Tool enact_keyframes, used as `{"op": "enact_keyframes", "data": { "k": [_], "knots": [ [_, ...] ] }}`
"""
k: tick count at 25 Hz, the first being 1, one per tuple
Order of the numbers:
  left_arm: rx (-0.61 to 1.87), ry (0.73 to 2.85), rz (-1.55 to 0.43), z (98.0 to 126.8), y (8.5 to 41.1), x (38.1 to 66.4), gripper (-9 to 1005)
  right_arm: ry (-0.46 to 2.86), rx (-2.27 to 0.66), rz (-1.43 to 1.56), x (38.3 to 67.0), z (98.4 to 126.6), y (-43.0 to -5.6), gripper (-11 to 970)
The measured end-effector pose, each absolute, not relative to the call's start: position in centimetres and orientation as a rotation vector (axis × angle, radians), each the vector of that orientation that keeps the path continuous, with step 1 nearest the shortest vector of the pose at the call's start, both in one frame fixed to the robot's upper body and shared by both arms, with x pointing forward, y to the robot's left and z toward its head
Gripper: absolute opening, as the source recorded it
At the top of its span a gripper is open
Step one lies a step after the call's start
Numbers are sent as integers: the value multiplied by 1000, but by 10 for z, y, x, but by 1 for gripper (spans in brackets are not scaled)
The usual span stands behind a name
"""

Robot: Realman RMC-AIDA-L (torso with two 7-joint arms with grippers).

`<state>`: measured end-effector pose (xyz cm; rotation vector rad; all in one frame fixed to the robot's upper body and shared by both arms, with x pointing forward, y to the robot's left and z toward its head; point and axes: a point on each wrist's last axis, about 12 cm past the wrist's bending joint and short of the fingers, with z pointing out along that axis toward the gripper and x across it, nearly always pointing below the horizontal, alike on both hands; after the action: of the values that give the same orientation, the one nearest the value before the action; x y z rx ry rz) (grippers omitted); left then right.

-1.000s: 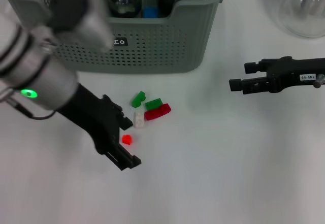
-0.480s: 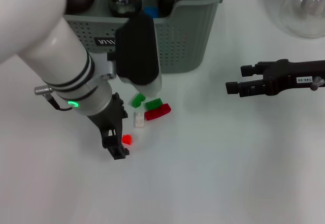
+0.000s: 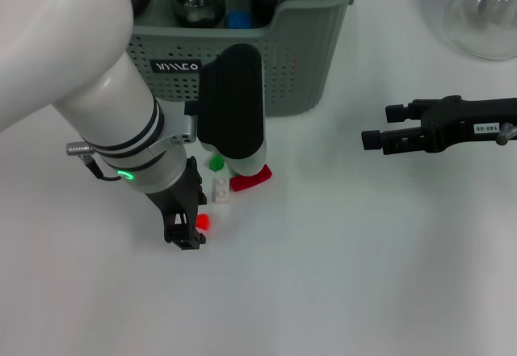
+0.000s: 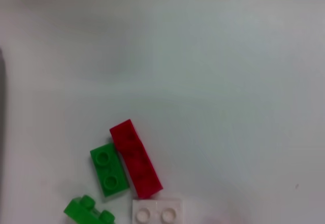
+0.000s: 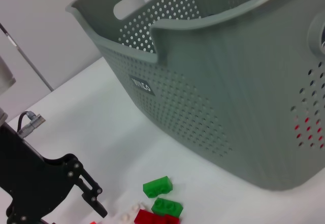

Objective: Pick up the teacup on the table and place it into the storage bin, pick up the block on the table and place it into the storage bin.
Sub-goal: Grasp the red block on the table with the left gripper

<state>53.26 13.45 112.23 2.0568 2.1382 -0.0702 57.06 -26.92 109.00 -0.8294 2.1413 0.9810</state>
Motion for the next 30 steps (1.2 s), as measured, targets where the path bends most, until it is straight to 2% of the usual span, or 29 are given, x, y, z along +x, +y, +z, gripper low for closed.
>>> {"op": "enact_keyframes", "data": {
  "k": [5,21,30],
  "knots": [
    [2067,2132,-68,1118,134,534,554,2142,-828,981,570,1090,-269,947],
    [2078,2126,-62,1114,130,535,519,2143,-825,981,570,1090,-270,947],
    [2091,2129,-60,1114,128,533,221,2143,-825,980,570,1090,-271,947]
  ]
}}
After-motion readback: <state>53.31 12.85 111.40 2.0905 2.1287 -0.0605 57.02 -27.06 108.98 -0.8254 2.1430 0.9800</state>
